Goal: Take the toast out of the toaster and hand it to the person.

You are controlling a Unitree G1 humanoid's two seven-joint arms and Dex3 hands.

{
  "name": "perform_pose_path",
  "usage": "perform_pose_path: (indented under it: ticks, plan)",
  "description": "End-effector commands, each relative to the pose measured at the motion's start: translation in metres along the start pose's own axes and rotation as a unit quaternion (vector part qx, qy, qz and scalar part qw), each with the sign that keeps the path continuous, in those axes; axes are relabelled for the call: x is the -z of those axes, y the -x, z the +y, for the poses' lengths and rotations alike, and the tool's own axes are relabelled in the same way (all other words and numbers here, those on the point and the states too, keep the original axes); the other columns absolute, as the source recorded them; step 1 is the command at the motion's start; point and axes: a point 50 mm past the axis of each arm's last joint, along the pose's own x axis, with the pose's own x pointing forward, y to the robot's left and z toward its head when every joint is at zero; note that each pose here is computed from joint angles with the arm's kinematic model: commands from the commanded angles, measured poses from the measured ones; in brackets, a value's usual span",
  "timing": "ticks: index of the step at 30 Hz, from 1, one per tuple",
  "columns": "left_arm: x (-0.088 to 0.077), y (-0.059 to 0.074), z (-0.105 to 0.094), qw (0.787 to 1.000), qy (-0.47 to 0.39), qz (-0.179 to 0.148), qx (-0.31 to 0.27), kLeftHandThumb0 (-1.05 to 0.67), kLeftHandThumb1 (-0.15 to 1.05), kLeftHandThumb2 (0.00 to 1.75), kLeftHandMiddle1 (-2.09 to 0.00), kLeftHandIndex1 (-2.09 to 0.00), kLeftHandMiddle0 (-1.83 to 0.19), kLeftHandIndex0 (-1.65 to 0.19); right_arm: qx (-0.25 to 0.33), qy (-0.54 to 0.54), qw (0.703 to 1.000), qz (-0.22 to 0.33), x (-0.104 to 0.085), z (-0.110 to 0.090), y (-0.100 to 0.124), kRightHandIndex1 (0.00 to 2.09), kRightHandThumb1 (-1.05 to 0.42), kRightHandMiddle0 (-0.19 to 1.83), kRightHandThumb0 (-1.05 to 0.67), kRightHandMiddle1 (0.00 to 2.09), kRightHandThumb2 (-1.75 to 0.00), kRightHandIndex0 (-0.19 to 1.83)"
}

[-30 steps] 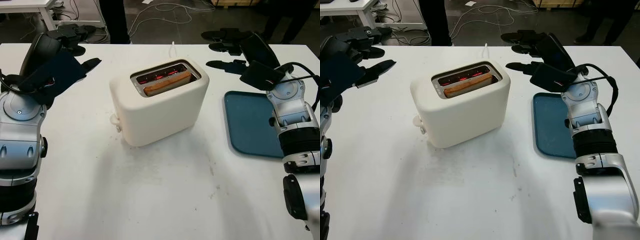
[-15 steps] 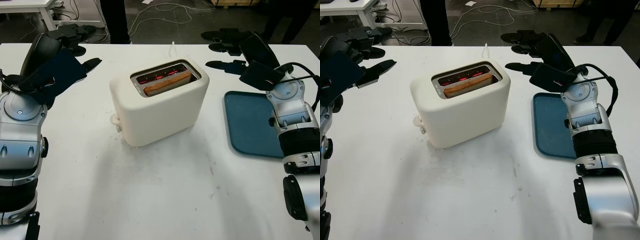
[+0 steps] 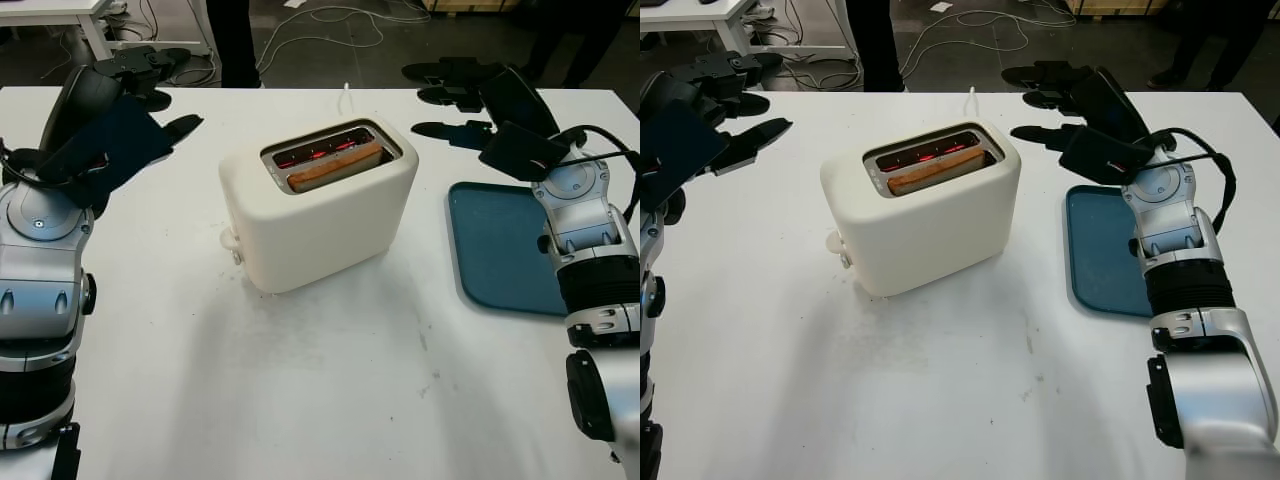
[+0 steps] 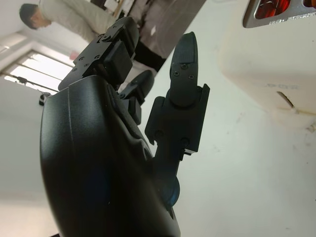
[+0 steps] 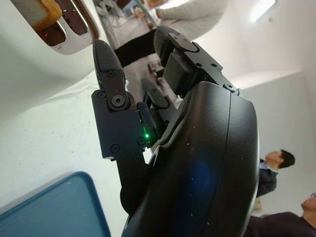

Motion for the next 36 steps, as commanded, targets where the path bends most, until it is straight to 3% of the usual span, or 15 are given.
perform_pose_path:
  ticks: [1, 36]
  plan:
    - [-0.0044, -0.0003, 0.0036, 1.000, -0.005, -0.007, -0.008, -0.34, 0.92, 0.27, -0.79, -0.01, -0.20, -0.50, -0.001, -0.003, 1.000, -0.001, 0.0009, 0.0024, 0.0011, 0.00, -0.92, 0.63, -0.43, 0.00, 0.00, 0.69]
    - [-0.0012, 0.0021, 0.0020, 1.000, -0.002, 0.002, -0.005, -0.39, 0.92, 0.29, -0.74, -0.01, -0.20, -0.51, -0.006, -0.018, 1.000, 0.014, 0.0065, 0.0081, 0.0055, 0.00, -0.92, 0.61, -0.37, 0.00, -0.01, 0.68]
